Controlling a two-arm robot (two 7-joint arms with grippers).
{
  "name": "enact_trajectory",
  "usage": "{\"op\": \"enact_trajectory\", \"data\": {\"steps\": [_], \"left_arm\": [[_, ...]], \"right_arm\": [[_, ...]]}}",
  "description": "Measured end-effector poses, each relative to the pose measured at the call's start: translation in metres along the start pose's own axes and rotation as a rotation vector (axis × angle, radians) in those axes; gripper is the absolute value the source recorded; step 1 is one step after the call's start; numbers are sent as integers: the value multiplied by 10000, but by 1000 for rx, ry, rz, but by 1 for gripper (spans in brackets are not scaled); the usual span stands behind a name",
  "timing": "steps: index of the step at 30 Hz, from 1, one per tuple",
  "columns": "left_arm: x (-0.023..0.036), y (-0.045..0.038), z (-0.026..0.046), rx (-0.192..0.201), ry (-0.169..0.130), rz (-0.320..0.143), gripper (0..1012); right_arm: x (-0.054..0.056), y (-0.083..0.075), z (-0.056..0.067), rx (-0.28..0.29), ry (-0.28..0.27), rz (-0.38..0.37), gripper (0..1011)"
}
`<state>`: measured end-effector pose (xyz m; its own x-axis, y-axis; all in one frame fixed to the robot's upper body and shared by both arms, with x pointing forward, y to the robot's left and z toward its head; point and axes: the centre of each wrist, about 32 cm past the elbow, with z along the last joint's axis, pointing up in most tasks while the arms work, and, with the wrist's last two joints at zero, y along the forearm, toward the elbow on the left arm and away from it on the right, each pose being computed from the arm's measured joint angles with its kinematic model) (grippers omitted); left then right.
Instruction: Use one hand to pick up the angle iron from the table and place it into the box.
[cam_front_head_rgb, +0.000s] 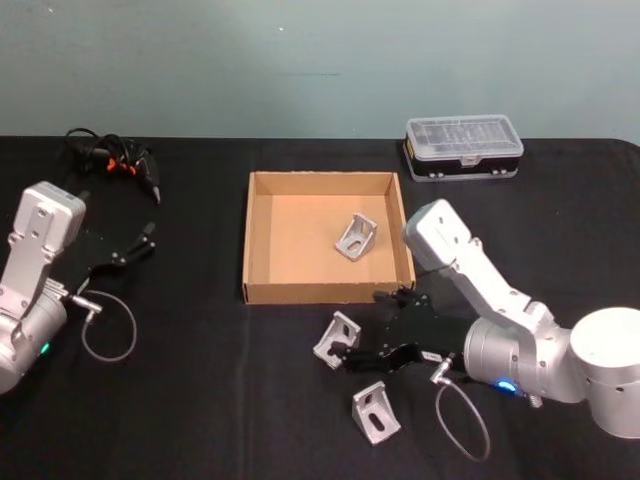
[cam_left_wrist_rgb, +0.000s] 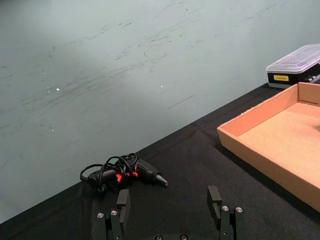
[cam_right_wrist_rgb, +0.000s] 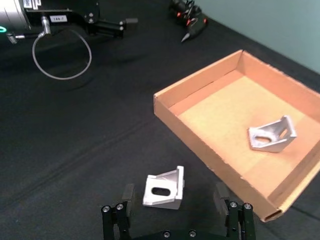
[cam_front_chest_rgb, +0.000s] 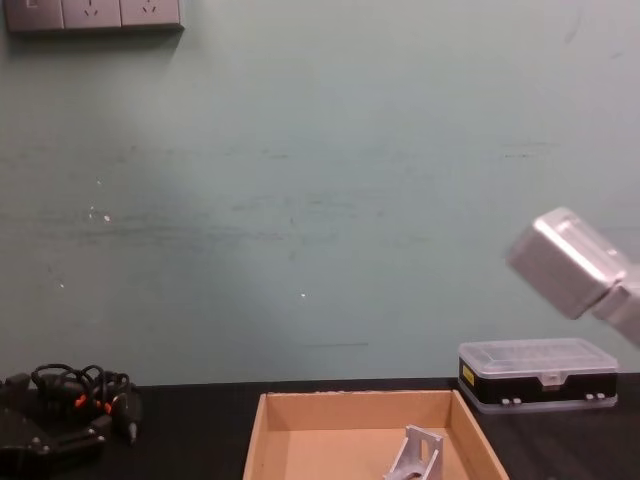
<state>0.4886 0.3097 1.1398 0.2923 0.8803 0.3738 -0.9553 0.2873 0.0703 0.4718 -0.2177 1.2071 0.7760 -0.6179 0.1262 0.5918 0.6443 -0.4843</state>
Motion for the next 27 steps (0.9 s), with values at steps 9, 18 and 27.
{"op": "enact_trajectory", "data": {"steps": [9, 18, 27], "left_arm": [[0, 0, 0, 0, 0, 0, 1011], [0, 0, 0, 0, 0, 0, 1011], [0, 0, 0, 0, 0, 0, 1011]], "right_arm": [[-62, 146, 91, -55, 14, 13, 1003], [-67, 228, 123, -83, 16, 5, 1002], [-58, 257, 125, -87, 24, -1, 1002]]}}
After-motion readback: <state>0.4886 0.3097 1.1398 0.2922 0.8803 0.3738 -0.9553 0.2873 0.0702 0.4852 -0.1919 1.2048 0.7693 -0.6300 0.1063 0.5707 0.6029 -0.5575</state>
